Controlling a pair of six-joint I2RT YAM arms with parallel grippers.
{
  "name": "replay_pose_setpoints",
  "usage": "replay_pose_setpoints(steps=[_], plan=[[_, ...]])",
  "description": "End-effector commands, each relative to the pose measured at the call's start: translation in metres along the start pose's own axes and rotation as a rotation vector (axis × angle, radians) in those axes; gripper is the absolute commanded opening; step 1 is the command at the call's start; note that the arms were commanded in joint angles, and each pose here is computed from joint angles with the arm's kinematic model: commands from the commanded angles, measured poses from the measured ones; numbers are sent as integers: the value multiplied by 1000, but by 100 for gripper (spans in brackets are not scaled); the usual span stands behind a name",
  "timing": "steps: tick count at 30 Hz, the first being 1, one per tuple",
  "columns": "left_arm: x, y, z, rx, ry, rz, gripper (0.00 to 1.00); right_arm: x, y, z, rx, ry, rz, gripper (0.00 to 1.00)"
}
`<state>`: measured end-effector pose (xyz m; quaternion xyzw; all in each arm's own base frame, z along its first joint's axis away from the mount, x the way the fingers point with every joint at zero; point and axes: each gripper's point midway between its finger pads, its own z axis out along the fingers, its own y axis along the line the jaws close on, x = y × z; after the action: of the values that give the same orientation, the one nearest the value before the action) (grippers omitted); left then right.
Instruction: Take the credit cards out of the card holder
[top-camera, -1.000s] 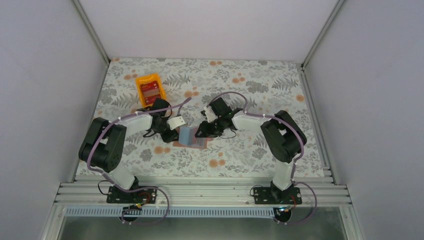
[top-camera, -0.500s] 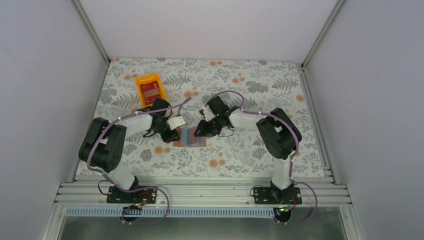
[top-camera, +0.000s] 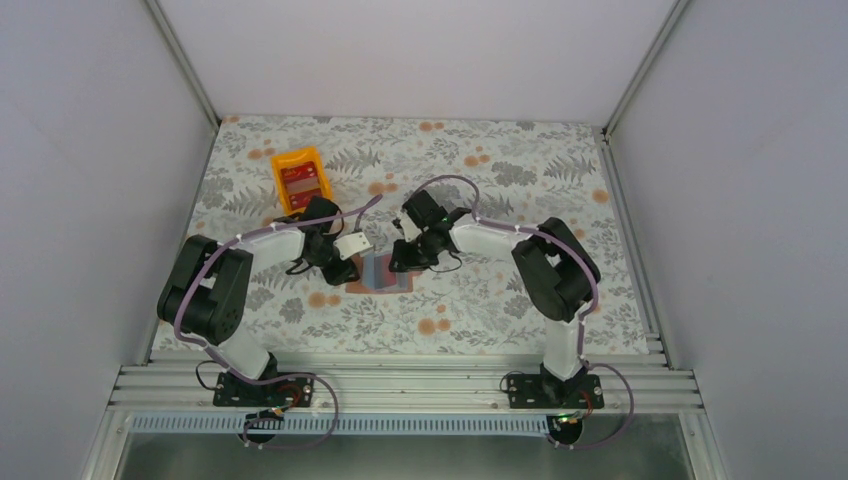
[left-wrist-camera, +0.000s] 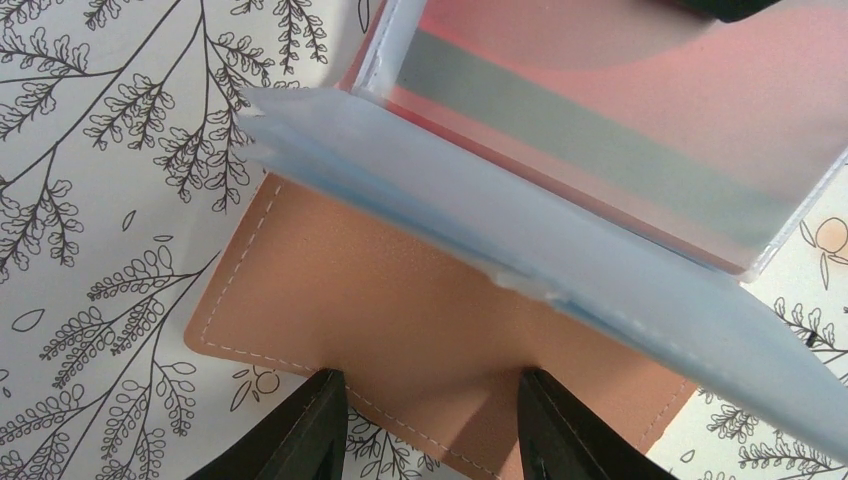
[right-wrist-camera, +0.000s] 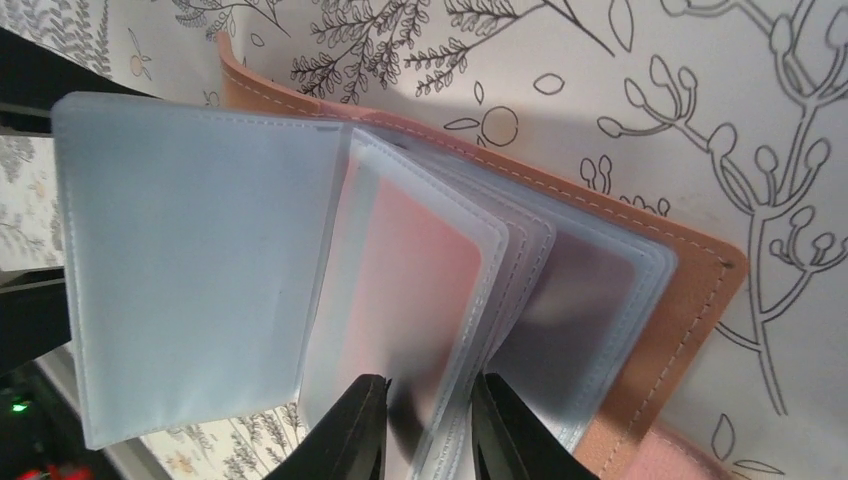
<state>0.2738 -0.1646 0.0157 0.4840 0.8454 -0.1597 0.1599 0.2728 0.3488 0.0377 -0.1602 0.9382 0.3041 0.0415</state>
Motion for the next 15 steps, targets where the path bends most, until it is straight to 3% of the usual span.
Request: replay_pose_setpoints(steps=[1, 15], plan=[[26, -19, 17, 78, 81, -38, 45, -10, 9, -3, 80, -36, -78, 23], [26, -18, 16, 66, 80, -33, 45, -18, 46, -17, 36, -55, -166, 24]])
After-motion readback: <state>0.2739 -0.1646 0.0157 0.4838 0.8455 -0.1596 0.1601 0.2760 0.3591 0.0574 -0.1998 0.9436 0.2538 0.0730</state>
